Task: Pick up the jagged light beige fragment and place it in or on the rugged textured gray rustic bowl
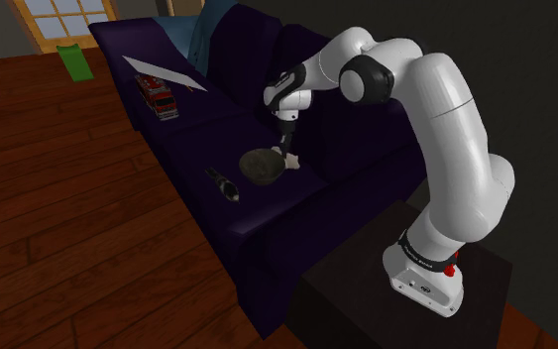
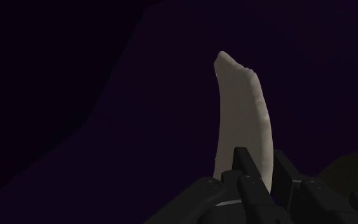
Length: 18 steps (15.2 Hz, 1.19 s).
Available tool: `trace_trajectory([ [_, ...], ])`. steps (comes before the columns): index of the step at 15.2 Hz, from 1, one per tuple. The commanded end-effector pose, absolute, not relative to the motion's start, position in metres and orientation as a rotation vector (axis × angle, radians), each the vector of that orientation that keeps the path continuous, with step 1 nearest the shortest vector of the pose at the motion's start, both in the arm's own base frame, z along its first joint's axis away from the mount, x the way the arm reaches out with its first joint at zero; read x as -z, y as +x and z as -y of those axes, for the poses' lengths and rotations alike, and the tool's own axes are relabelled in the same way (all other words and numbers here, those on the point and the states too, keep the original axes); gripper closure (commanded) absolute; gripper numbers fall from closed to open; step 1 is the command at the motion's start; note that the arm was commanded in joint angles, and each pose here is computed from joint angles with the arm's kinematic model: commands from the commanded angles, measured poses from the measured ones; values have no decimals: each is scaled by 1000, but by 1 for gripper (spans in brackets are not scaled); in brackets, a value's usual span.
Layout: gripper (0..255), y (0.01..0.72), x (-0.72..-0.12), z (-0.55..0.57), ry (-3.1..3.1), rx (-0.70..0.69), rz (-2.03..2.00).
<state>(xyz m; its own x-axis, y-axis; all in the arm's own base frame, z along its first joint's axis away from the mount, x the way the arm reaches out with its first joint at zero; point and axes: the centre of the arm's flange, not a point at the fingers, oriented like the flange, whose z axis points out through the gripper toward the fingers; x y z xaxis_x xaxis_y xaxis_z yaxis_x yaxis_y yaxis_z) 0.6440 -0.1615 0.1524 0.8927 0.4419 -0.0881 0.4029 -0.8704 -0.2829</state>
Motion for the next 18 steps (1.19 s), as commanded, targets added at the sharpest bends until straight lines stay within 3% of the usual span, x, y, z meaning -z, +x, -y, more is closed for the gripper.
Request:
trace_trajectory([
  [1, 255, 644, -160, 161, -2802, -218, 637],
  [18, 255, 644, -250, 161, -2802, -218, 637],
])
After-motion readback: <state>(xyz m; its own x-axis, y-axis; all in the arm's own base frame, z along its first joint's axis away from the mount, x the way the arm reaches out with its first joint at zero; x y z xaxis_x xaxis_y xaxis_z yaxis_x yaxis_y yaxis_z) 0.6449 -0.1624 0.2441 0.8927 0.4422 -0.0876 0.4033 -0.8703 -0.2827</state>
